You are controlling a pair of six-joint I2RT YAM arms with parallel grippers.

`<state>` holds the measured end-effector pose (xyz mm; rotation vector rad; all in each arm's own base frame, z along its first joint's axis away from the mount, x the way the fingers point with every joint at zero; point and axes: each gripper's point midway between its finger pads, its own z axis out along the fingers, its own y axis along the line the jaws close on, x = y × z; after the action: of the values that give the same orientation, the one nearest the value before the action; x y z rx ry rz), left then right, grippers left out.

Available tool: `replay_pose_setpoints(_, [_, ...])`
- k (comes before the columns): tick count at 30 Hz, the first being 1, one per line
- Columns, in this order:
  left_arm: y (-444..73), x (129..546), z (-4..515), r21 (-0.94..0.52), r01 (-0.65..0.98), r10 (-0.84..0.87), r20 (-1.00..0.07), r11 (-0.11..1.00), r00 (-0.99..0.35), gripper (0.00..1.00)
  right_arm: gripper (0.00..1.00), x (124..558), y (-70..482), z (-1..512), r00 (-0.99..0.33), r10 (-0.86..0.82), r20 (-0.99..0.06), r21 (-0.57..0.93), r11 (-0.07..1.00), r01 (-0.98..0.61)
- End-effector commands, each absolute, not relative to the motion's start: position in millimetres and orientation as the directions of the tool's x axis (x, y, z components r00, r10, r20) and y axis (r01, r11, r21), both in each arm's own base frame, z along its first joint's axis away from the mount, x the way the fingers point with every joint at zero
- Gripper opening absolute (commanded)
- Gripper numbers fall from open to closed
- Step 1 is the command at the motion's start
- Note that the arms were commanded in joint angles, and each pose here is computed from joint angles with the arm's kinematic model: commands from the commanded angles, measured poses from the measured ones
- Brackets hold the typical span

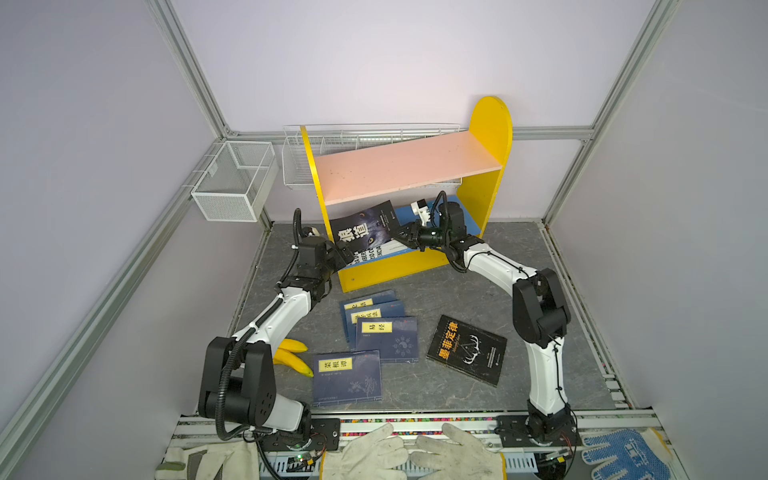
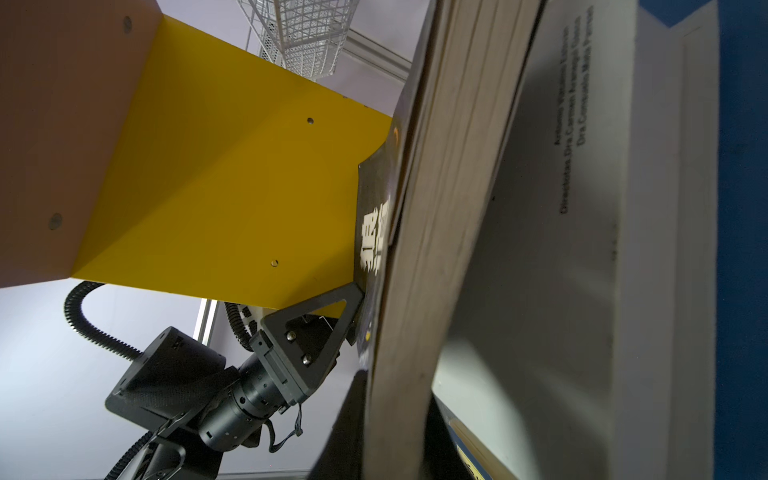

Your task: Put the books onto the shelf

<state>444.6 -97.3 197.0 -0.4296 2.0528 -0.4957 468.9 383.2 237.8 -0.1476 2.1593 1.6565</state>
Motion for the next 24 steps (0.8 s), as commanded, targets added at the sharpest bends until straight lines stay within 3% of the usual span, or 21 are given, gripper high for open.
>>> replay_pose_setpoints(1, [-87, 437, 164, -0.459, -0.189, -0.485, -0.702, 0.868, -0.521, 0.93, 0.21, 465, 382, 224, -0.891, 0.129, -0.435, 0.842, 0.41, -0.352])
replay_pose_setpoints(4, [-86, 437, 162, -0.453, -0.197, -0.484, -0.701, 0.869, -0.524, 0.93, 0.4, 474, 366, 227, -0.844, 0.122, -0.522, 0.744, 0.55, -0.38])
replay_pose_setpoints(9, [-86, 436, 162, -0.471, -0.204, -0.502, -0.69, 0.859, -0.521, 0.93, 0.49, 488, 337, 234, -0.783, 0.103, -0.613, 0.588, 0.721, -0.366])
replay_pose_setpoints(14, [-88, 436, 168, -0.484, -0.193, -0.508, -0.692, 0.854, -0.513, 0.93, 0.48, 493, 328, 236, -0.761, 0.096, -0.641, 0.534, 0.769, -0.352])
replay_pose_setpoints(24, [-93, 435, 184, -0.511, -0.144, -0.508, -0.701, 0.847, -0.5, 0.93, 0.32, 487, 353, 237, -0.733, 0.056, -0.678, 0.527, 0.732, -0.431])
